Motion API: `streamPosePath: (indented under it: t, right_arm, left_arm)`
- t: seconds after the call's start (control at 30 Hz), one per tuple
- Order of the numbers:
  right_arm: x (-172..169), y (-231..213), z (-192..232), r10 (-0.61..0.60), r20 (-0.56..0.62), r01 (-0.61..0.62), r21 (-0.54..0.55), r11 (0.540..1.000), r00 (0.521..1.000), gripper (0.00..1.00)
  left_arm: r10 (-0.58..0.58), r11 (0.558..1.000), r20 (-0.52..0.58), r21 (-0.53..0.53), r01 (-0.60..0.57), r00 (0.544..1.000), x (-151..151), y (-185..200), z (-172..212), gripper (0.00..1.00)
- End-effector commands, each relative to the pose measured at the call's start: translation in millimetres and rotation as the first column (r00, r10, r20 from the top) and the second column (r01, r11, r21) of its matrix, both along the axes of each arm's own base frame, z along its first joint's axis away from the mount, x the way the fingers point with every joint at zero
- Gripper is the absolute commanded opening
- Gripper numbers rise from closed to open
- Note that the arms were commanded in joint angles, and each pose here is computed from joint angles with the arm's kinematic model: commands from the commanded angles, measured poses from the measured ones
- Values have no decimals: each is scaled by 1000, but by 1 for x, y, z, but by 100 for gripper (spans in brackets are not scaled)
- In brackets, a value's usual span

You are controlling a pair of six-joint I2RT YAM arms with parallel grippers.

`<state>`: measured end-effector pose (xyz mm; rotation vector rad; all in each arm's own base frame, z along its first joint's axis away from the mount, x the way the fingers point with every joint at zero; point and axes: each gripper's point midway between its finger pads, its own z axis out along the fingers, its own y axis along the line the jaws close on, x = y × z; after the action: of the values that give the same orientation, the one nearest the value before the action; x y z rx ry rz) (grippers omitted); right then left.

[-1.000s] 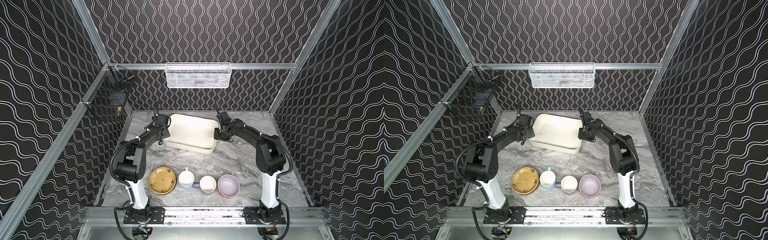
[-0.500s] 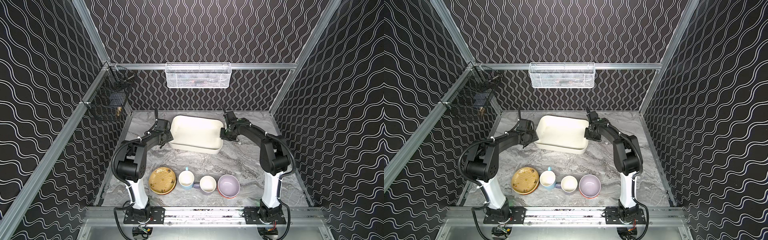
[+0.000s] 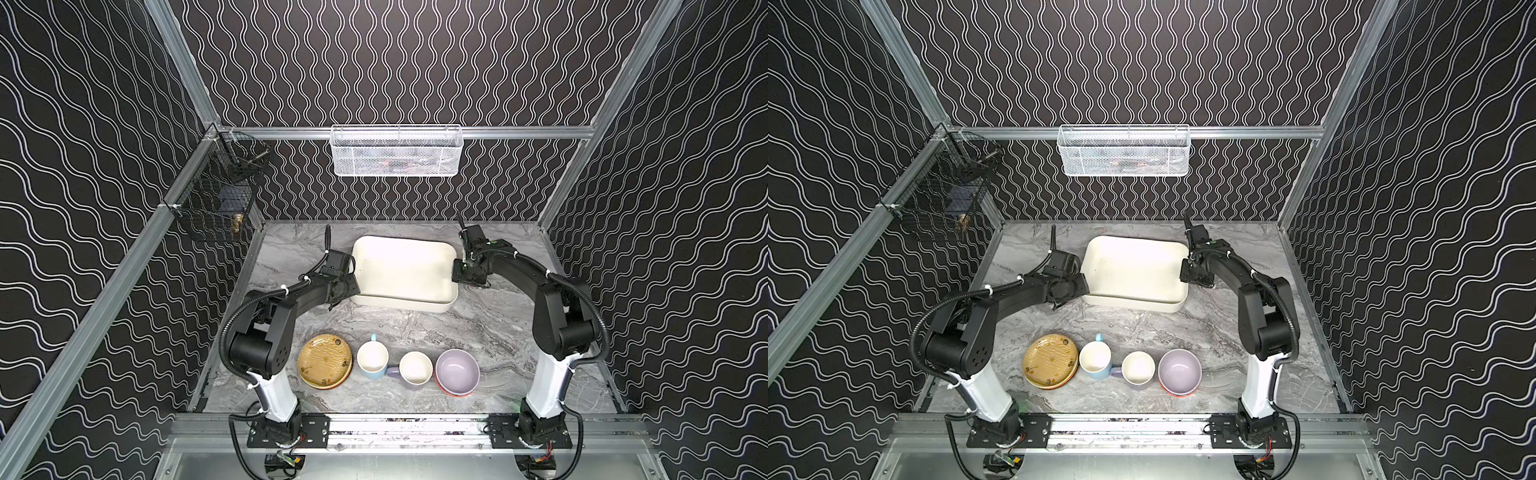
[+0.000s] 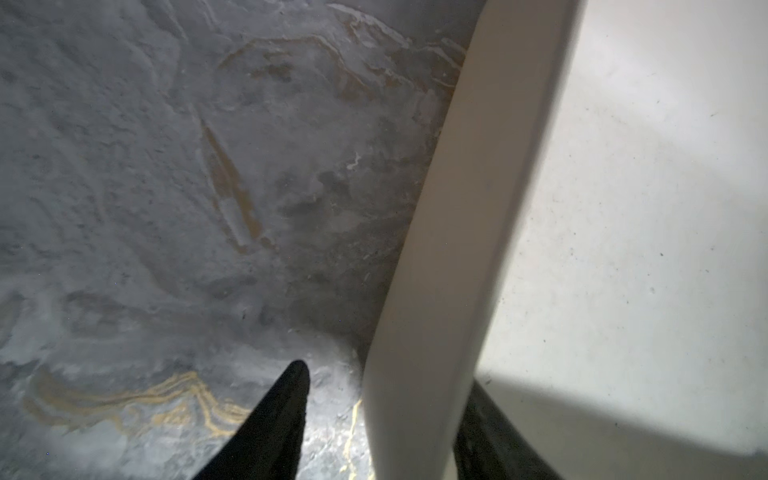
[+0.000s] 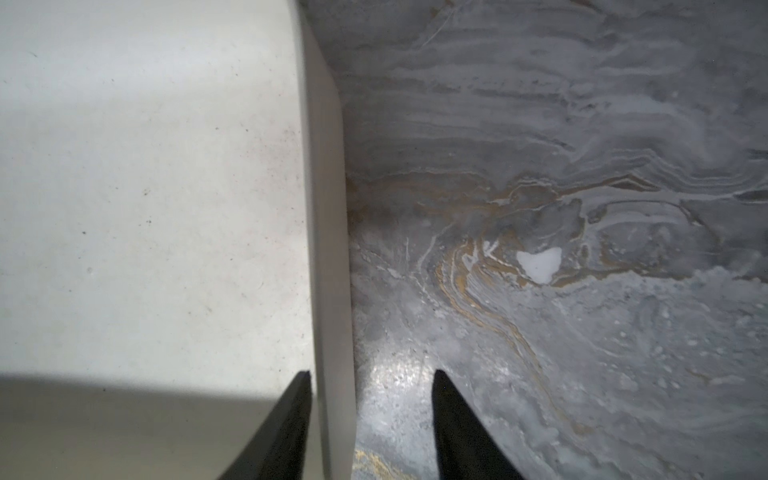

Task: Place the mixed dishes into the plastic bin

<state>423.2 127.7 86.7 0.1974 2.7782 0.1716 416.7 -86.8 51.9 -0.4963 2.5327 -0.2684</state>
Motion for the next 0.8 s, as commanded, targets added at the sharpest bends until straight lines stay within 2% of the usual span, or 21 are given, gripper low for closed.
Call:
streamPosePath:
  t: [0.0,0.13,0.23,0.47,0.63,0.77]
  right_arm:
    - [3,-5,33,3,89,-1,-15,1000,996,57]
    - [-3,2,66,29,132,-31,17,999,991,60]
    - [-18,21,81,79,153,-87,51,995,985,62]
    - [-79,79,84,243,118,-251,63,966,963,65]
    - [-118,95,76,300,101,-308,78,948,949,66]
    - [-132,95,78,309,111,-317,60,946,944,67]
  left_arm:
    - [24,1000,45,14,-24,999,-1,1,18,65]
    - [20,998,129,52,-26,991,-1,1,59,69]
    - [7,996,176,85,-22,984,-16,-5,87,72]
    - [-73,995,136,76,63,988,-86,-17,99,72]
    - [-141,989,108,-23,145,984,-144,-24,97,72]
    - [-182,978,70,-91,188,981,-178,-26,90,70]
